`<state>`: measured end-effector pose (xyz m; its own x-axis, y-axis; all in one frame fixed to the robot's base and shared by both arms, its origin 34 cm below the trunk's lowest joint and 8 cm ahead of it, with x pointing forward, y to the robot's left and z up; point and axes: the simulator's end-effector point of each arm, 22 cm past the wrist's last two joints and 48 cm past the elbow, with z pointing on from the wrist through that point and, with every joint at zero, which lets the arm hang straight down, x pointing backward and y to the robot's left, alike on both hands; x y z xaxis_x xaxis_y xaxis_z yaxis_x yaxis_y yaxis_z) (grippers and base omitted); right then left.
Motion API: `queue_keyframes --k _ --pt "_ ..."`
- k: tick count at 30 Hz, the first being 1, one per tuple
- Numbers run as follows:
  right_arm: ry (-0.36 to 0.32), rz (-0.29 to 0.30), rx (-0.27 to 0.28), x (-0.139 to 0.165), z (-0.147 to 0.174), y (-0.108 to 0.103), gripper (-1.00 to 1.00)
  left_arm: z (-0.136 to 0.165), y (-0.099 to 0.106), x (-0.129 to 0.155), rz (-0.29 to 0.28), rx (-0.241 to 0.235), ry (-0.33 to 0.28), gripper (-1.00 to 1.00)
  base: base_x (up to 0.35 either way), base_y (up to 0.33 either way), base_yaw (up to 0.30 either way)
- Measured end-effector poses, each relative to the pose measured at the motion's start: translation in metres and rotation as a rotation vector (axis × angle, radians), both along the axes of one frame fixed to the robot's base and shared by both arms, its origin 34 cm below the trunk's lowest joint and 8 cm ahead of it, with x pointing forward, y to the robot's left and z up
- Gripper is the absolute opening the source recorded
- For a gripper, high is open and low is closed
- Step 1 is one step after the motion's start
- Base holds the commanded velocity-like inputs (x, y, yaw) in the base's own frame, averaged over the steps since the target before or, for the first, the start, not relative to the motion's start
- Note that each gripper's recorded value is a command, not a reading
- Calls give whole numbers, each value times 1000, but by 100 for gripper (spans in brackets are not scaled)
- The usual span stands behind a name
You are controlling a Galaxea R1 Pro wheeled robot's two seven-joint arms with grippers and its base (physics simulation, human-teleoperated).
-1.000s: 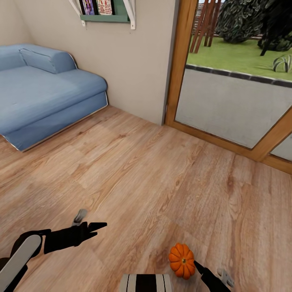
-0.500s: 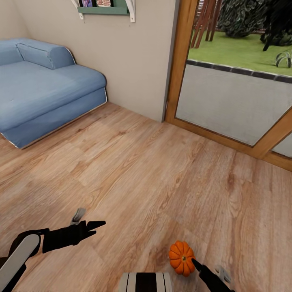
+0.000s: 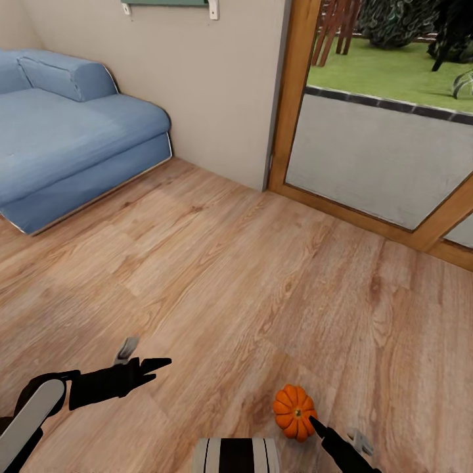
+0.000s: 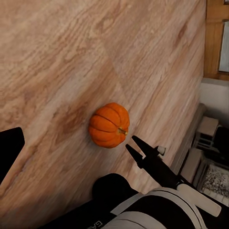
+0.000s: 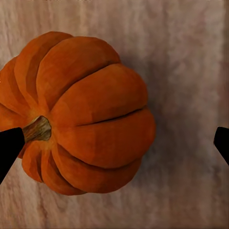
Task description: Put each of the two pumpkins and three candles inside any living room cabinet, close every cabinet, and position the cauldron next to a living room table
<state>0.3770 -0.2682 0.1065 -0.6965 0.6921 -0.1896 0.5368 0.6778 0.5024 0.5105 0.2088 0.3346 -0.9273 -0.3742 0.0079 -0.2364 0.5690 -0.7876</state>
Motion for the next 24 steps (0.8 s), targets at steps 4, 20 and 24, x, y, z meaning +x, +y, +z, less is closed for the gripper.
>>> queue_keyframes --k 4,20,24 --pt "-1 3 8 -2 -1 2 100 -4 0 -1 0 0 8 100 0 0 0" --pt "13 3 11 -9 -7 3 100 -13 0 -5 0 0 29 100 0 0 0" --pt "21 4 11 -12 -9 2 100 -16 0 -6 0 -1 36 100 0 0 0"
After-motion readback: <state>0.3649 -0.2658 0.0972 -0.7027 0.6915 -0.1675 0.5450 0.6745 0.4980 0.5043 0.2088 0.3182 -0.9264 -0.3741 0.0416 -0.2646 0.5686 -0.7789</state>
